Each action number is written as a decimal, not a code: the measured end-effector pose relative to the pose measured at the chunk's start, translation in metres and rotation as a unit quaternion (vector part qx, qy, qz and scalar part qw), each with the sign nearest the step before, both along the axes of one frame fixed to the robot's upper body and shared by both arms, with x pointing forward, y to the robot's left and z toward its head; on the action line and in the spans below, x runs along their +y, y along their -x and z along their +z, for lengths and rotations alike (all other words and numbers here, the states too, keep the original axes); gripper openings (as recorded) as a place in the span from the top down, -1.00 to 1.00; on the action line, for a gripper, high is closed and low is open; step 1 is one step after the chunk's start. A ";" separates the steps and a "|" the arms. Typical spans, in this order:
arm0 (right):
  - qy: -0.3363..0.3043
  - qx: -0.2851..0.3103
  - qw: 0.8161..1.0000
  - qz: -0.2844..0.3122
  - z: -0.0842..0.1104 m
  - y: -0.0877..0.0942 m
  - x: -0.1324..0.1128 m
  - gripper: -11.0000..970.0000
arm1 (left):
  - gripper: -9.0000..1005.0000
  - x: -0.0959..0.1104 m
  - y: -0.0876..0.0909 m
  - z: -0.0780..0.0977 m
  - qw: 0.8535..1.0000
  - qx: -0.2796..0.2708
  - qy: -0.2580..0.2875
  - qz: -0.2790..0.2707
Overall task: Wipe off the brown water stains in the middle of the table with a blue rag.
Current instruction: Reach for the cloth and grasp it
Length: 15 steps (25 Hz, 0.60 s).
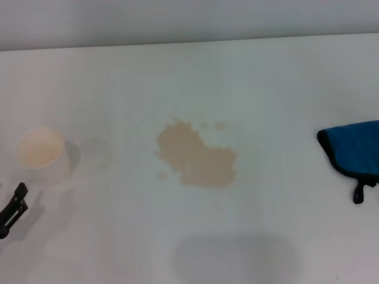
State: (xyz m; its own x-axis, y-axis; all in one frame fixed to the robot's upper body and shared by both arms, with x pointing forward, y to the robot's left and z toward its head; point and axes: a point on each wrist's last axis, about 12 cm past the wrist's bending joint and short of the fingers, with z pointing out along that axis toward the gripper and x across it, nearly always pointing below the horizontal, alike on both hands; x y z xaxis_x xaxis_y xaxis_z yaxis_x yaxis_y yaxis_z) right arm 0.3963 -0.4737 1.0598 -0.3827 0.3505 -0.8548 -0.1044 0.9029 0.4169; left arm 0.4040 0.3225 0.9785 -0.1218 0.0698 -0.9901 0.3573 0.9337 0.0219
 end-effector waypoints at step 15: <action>0.005 0.247 0.960 0.135 0.048 -0.055 0.027 -0.76 | -0.77 -0.001 -0.009 0.003 1.000 -0.008 -0.003 -0.007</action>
State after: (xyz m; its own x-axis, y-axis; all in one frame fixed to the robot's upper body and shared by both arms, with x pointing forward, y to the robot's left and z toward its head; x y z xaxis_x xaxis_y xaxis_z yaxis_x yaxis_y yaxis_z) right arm 0.4512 -0.4469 1.1077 -0.8174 0.1746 -0.5490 -0.1276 0.8744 0.4681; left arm 0.4135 0.3216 0.9818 -0.1058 0.0774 -0.9914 0.3703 0.9283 0.0329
